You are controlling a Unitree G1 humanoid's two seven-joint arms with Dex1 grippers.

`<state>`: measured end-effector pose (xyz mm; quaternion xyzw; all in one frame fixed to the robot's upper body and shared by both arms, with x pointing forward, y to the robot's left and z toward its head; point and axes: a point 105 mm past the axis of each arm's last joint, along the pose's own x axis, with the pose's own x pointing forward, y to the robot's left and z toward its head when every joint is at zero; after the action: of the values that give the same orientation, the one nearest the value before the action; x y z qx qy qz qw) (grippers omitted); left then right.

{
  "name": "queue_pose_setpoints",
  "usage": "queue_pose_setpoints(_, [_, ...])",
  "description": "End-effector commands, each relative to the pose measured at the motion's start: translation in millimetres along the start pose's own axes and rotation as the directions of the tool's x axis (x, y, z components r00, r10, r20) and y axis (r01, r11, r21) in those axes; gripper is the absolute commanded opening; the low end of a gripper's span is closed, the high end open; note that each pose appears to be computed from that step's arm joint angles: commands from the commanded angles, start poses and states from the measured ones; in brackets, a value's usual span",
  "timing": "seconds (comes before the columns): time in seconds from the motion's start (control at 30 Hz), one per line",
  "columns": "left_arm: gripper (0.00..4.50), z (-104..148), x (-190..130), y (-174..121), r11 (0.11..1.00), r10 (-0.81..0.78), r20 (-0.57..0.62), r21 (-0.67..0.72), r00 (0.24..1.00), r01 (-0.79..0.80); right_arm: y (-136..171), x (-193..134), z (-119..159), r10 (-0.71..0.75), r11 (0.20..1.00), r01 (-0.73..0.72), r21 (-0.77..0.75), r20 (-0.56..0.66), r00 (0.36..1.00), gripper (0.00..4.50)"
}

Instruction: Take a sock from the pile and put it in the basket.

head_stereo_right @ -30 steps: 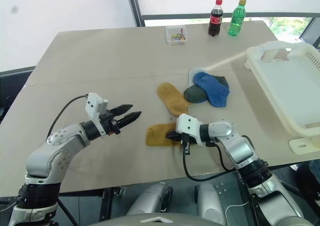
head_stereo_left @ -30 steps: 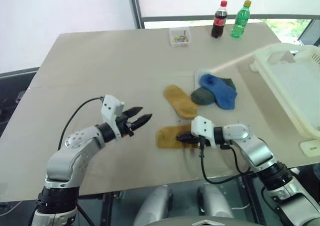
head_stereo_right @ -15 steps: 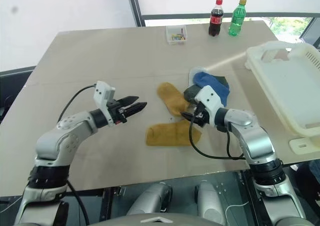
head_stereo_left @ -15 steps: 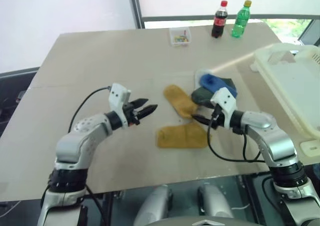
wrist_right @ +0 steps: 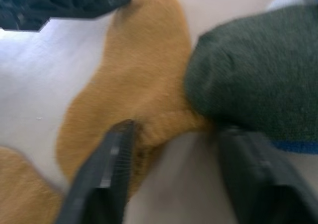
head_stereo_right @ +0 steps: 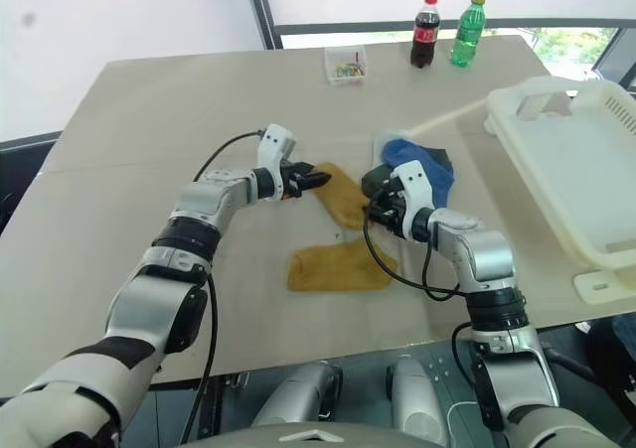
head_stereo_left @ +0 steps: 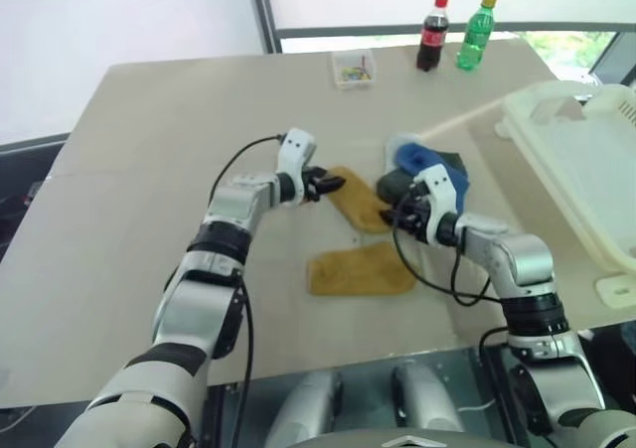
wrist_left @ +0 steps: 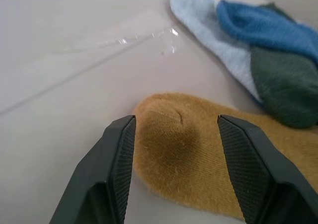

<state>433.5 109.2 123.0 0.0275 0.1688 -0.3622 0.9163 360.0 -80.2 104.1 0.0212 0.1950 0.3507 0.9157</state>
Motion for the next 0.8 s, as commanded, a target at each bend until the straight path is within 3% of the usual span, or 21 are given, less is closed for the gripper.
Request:
queue_pose_setpoints(0.03, [2.74,-6,8,1,1.000,0.006,-0.030,-0.007,1.000,-0.007,2,5,-7,0.006,0.999,-0.008,-0.053,-0.036,0.999,0.44])
queue_pose_setpoints(0.07, [2.23,-8,10,-1,1.000,-0.004,-0.034,-0.013,0.999,0.003,1,6,-9,0.001,0.997,-0.005,-0.075,-0.045,0.999,0.01])
queue_pose_setpoints(0.1, [1.97,-9,11,-3,1.000,-0.017,-0.031,-0.025,0.999,0.017,1,6,-11,-0.002,0.996,-0.003,-0.093,-0.050,0.999,0.00])
queue_pose_setpoints(0.23, [0.11,-3,4,-5,0.994,-0.055,0.030,-0.090,0.998,0.057,-1,-1,-2,0.010,0.989,-0.012,-0.146,-0.012,1.000,0.00])
queue_pose_setpoints(0.47, [0.03,9,-51,-29,0.971,-0.107,0.122,-0.199,0.987,0.130,15,-29,9,0.157,0.949,-0.159,-0.272,-0.027,0.987,0.00])
queue_pose_setpoints(0.7, [0.03,-4,-105,-82,0.949,-0.096,0.143,-0.286,0.985,0.134,29,-44,16,0.252,0.903,-0.257,-0.343,-0.061,0.966,0.00])
queue_pose_setpoints(0.8, [0.03,-8,-116,-88,0.938,-0.035,0.149,-0.336,0.988,0.083,32,-51,18,0.272,0.887,-0.282,-0.365,-0.078,0.959,0.00])
